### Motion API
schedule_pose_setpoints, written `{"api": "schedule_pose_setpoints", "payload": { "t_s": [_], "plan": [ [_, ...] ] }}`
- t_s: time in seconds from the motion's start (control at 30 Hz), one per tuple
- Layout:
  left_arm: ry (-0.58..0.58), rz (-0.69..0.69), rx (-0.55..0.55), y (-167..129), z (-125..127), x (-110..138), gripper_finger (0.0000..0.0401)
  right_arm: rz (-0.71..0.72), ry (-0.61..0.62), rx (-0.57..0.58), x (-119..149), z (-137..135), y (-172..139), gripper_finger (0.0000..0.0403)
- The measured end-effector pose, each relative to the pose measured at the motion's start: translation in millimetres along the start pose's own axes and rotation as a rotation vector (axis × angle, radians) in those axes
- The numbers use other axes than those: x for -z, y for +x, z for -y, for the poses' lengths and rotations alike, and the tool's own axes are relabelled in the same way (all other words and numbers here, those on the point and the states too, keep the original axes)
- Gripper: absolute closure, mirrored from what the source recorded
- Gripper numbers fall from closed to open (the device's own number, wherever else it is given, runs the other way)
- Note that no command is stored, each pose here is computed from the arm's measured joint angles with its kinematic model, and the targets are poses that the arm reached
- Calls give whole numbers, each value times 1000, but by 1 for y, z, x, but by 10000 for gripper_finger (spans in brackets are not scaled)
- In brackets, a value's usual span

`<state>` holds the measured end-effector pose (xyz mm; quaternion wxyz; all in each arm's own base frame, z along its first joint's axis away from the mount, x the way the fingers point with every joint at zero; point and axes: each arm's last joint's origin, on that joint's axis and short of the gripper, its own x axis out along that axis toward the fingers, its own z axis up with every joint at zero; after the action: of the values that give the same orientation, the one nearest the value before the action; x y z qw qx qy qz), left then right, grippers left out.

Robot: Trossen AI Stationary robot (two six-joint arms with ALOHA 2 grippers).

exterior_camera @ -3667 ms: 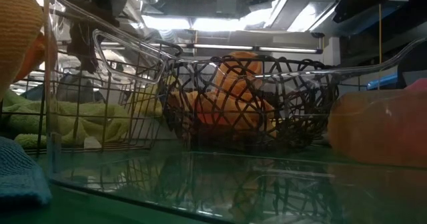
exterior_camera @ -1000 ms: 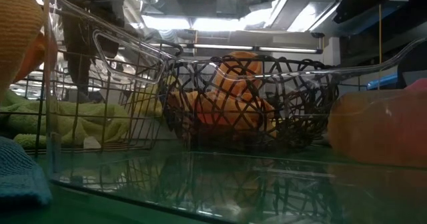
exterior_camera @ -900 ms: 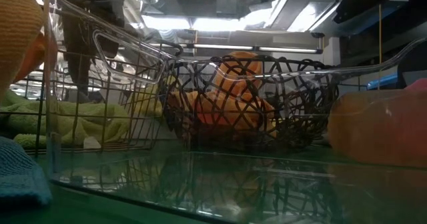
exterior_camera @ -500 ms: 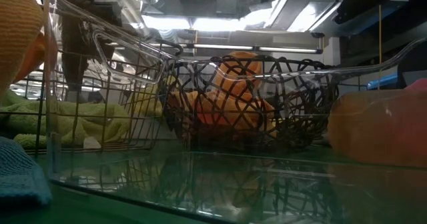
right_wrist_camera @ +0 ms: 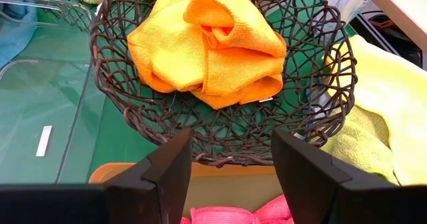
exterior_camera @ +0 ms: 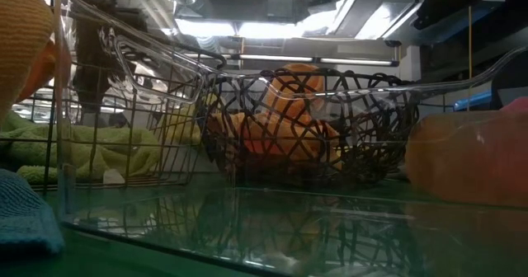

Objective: Sort microfiber towel by color & place in baskets
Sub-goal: Put the top light blue towel into the transparent bin

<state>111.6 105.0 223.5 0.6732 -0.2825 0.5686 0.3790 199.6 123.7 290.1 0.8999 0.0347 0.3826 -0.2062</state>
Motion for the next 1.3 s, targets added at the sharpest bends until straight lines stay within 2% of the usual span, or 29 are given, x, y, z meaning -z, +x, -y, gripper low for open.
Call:
{"api": "schedule_pose_setpoints", "payload": {
  "t_s": [0.5, 0.7, 0.87, 1.3],
  "plan": [
    [-11, -179, -40, 29, 6, -14, 250, -12, 0, -10, 0, 0, 0, 201],
    [-14, -221, 13, 43, 12, -23, 250, -12, 0, -10, 0, 0, 0, 201],
    [5, -213, 73, 50, 15, -29, 250, -12, -1, -10, 0, 0, 0, 201],
    [0, -210, 74, 51, 15, -29, 250, -12, -1, -9, 0, 0, 0, 201]
  ]
}}
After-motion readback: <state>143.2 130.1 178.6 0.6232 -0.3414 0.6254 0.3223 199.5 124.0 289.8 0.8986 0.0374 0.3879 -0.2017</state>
